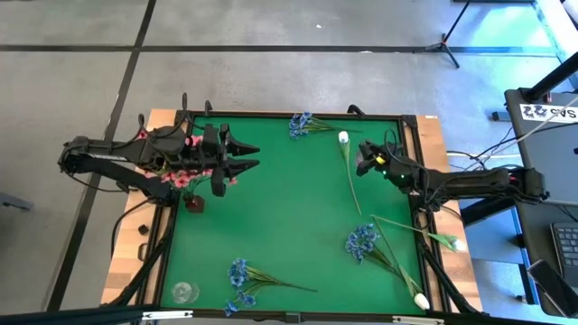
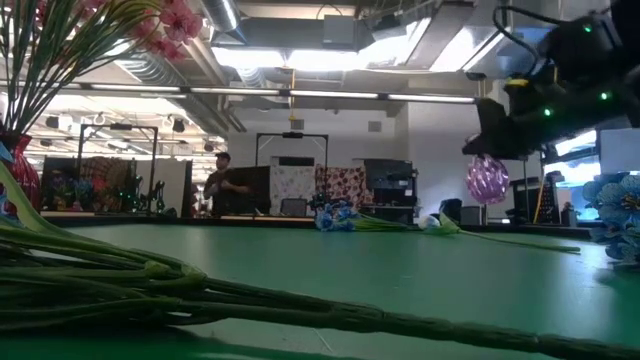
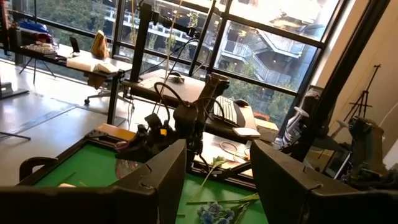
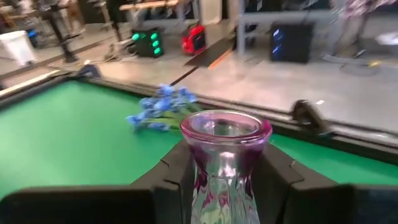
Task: Sort flowers into vase by color
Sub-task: Adjust the violet vase
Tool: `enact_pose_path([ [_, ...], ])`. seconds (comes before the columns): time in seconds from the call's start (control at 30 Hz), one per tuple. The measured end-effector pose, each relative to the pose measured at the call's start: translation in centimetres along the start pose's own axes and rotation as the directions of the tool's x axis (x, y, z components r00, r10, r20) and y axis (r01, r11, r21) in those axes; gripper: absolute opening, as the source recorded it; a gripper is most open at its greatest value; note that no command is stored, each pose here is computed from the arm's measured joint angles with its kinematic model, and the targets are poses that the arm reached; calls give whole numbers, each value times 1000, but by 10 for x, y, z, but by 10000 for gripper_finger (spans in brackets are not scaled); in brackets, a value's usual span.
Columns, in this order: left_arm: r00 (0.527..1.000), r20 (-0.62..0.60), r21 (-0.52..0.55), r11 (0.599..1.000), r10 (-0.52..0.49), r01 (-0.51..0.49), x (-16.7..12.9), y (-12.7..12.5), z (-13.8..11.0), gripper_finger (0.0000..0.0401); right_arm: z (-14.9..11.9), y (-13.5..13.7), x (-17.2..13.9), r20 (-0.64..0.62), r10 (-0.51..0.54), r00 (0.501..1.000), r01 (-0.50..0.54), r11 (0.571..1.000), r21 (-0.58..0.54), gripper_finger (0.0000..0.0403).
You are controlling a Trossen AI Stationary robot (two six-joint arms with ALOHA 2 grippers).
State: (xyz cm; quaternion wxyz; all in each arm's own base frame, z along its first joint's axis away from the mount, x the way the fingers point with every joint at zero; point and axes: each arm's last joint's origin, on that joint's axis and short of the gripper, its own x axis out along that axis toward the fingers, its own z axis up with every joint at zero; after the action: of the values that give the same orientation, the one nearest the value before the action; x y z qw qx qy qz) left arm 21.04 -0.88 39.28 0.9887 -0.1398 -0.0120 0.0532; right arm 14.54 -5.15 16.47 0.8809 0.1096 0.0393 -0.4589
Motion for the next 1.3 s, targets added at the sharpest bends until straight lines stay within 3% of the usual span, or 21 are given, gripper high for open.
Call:
enact_pose_path([
  [0.27, 998, -15, 7, 998, 64, -64, 0, 4, -2, 174, -17, -14, -6, 75, -94, 993, 100, 991, -83, 111],
  [0.5, 999, -23, -48, 998, 46, -47, 0, 1, -3, 174, -23, -10, 0, 63, -85, 994, 93, 986, -141, 111],
  [0.6, 999, -24, -59, 997, 42, -44, 0, 0, -4, 174, -31, -9, 4, 36, -91, 995, 95, 987, -126, 111],
  [0.77, 999, -25, -47, 998, 43, -44, 0, 0, -4, 174, -37, -7, 11, 82, -188, 979, 195, 978, -76, 111],
  [1.07, 998, -31, -44, 998, 50, -51, 0, 1, -4, 174, -57, 7, 35, 71, -217, 974, 222, 973, -66, 111],
  [1.2, 998, -31, -49, 997, 51, -53, 0, 1, -4, 174, -60, 14, 42, 121, -288, 950, 293, 956, -26, 128],
  [1.3, 998, -31, -49, 997, 51, -53, 0, 1, -4, 174, -59, 15, 42, 127, -275, 953, 282, 959, -36, 135],
])
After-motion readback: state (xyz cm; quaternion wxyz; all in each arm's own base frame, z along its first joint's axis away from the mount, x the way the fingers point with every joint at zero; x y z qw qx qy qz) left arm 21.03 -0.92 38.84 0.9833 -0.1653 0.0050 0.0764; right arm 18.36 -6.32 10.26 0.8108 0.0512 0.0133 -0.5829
